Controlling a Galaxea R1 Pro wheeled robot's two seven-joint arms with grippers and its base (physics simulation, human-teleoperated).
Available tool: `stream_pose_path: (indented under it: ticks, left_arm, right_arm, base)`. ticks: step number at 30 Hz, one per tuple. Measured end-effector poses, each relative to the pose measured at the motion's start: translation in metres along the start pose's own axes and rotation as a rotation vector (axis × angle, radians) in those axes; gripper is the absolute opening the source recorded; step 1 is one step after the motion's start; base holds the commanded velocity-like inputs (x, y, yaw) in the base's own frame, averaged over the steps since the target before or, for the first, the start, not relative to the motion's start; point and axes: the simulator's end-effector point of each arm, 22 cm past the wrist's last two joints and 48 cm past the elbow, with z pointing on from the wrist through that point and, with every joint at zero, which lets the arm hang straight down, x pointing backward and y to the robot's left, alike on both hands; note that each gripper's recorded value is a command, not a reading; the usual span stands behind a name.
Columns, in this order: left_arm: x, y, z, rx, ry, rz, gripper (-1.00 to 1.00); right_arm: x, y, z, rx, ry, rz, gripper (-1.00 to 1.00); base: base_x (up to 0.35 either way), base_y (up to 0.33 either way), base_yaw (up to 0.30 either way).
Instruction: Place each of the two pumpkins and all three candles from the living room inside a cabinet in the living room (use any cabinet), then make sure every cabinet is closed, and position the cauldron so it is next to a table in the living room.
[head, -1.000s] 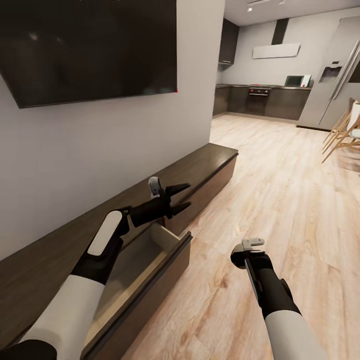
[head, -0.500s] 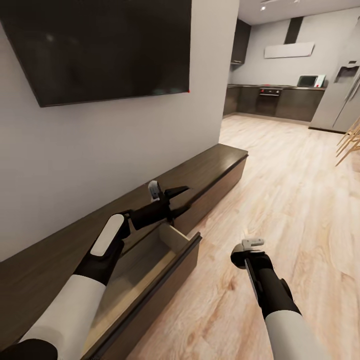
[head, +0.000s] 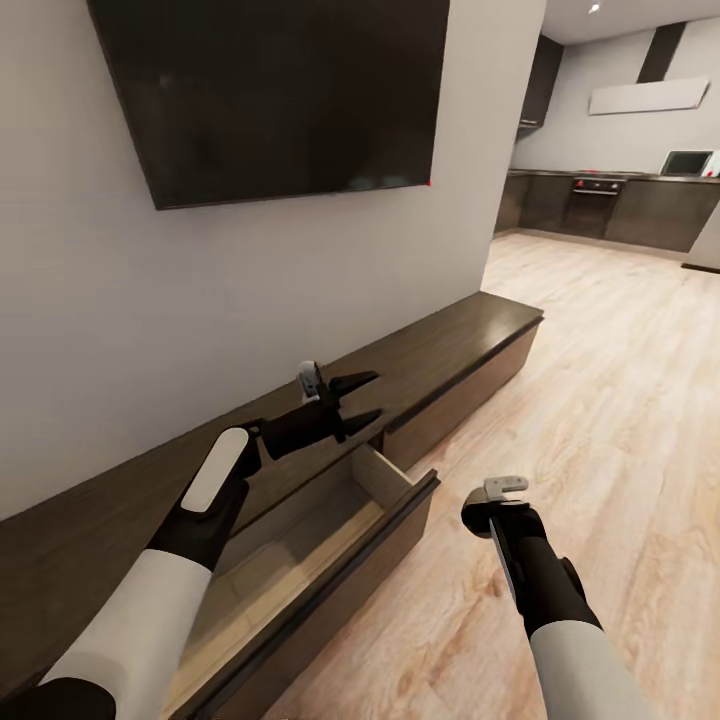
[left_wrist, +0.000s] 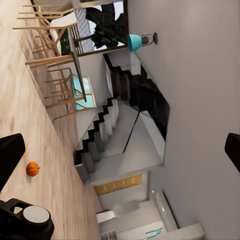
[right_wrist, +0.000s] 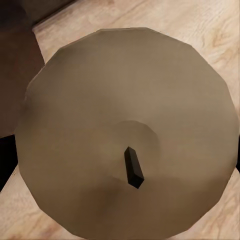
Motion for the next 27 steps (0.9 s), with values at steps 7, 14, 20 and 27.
stream_pose_path:
  ticks: [7, 14, 20, 27]
  left_arm:
    - [-0.001, -0.013, 0.006, 0.008, 0.005, 0.003, 1.0]
    - [-0.006, -0.029, 0.012, 0.01, 0.007, 0.005, 1.0]
    - [-0.012, -0.04, 0.015, 0.009, 0.006, 0.004, 1.0]
    - [-0.017, -0.053, 0.019, 0.006, 0.005, 0.005, 1.0]
  right_arm:
    - [-0.009, -0.002, -0.007, 0.001, -0.002, 0.0, -1.0]
    - [-0.021, -0.005, -0.017, 0.0, -0.002, 0.0, -1.0]
    - [-0.03, -0.008, -0.025, 0.001, 0.0, -0.001, -1.0]
    - [-0.041, -0.01, -0.035, 0.0, 0.002, -0.001, -1.0]
  base:
    - [0.0, 0.0, 0.052]
    - [0.0, 0.0, 0.019]
    - [0.0, 0.0, 0.238]
    - [0.0, 0.0, 0.281]
